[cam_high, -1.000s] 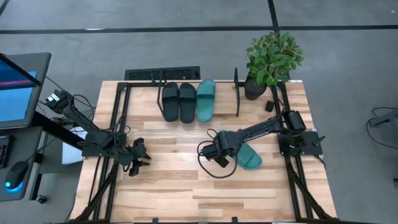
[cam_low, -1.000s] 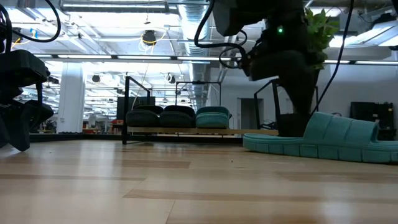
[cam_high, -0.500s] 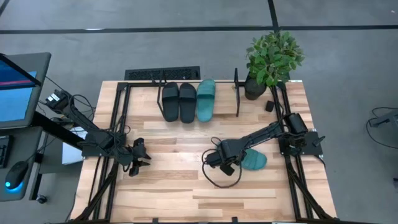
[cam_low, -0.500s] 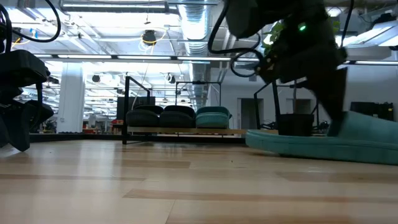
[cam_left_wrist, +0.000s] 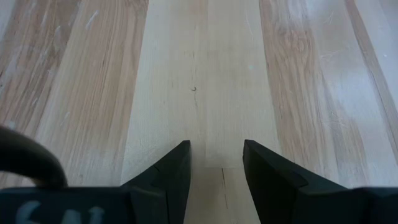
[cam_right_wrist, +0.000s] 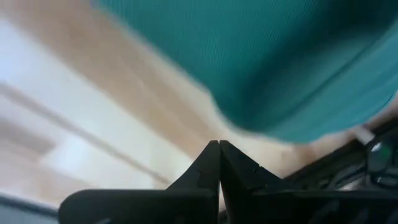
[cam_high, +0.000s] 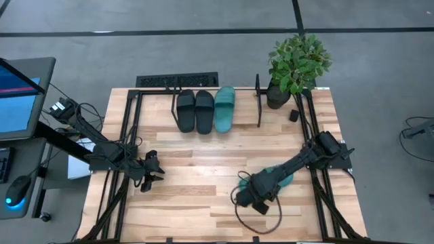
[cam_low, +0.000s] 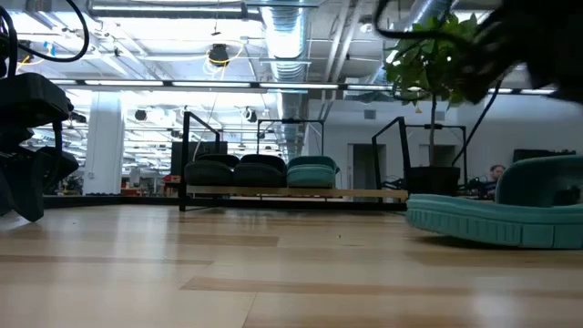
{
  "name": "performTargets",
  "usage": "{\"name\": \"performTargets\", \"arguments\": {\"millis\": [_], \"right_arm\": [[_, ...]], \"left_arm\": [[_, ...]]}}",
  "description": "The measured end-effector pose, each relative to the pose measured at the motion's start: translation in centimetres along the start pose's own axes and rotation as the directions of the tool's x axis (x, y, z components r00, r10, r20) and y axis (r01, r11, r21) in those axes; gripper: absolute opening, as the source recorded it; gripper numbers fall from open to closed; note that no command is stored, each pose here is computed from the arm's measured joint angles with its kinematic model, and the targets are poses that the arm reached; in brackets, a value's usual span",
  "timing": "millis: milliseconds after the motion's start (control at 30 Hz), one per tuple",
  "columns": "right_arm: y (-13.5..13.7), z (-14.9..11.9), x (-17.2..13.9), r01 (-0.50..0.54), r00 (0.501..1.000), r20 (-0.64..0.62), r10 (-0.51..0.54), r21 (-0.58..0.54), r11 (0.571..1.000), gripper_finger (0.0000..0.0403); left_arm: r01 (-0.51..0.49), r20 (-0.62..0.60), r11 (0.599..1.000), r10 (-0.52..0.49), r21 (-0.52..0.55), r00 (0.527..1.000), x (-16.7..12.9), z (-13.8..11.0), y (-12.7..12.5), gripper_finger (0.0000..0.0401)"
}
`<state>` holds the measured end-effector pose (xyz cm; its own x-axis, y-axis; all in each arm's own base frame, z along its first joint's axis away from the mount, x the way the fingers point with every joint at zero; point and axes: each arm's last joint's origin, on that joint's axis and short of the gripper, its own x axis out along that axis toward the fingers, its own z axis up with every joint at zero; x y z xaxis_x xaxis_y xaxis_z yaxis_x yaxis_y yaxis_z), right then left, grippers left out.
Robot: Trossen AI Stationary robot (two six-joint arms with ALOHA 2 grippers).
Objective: Pick and place slides into the shelf
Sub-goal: Put green slide on the shelf
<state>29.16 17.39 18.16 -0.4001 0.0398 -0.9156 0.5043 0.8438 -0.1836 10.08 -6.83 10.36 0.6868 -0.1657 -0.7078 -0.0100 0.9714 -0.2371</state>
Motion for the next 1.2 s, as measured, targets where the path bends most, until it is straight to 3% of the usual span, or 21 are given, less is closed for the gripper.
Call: {"name": "performTargets", "arguments": {"millis": [233, 367, 500, 600, 700, 833, 1033, 1200], "right_arm": [[1.5, -3.5, 0.7, 0.043, 0.999, -0.024, -0.042, 0.044, 0.998, 0.0000], [2.2, -5.1, 0.5, 0.062, 0.995, 0.063, -0.077, 0.210, 0.976, 0.0000], [3.2, -6.4, 0.0, -0.058, 0.949, 0.298, -0.097, 0.471, 0.880, 0.0000], [4.1, -6.9, -0.2, -0.269, 0.847, 0.525, -0.082, 0.557, 0.786, 0.0000], [4.4, -6.9, -0.3, -0.368, 0.782, 0.619, -0.073, 0.553, 0.747, 0.0000], [4.2, -5.9, -0.7, -0.373, 0.785, 0.616, -0.067, 0.556, 0.743, 0.0000], [4.2, -4.9, -1.7, -0.351, 0.821, 0.571, -0.021, 0.533, 0.770, 0.0000], [4.7, -4.3, -2.2, -0.415, 0.807, 0.589, 0.043, 0.515, 0.750, 0.0000]], "left_arm": [[0.000, 0.000, 1.000, 0.000, 0.000, 1.000, 0.0, 0.0, 0.0, 0.0135], [0.000, 0.000, 1.000, 0.000, 0.000, 1.000, 0.0, 0.0, 0.0, 0.0135], [0.000, 0.000, 1.000, 0.000, 0.000, 1.000, 0.0, 0.0, 0.0, 0.0135], [0.000, 0.000, 1.000, 0.000, 0.000, 1.000, 0.0, 0.0, 0.0, 0.0135], [0.000, 0.000, 1.000, 0.000, 0.000, 1.000, 0.0, 0.0, 0.0, 0.0135], [0.000, 0.000, 1.000, 0.000, 0.000, 1.000, 0.0, 0.0, 0.0, 0.0135], [0.000, 0.000, 1.000, 0.000, 0.000, 1.000, 0.0, 0.0, 0.0, 0.0135], [0.000, 0.000, 1.000, 0.000, 0.000, 1.000, 0.0, 0.0, 0.0, 0.0135]]}}
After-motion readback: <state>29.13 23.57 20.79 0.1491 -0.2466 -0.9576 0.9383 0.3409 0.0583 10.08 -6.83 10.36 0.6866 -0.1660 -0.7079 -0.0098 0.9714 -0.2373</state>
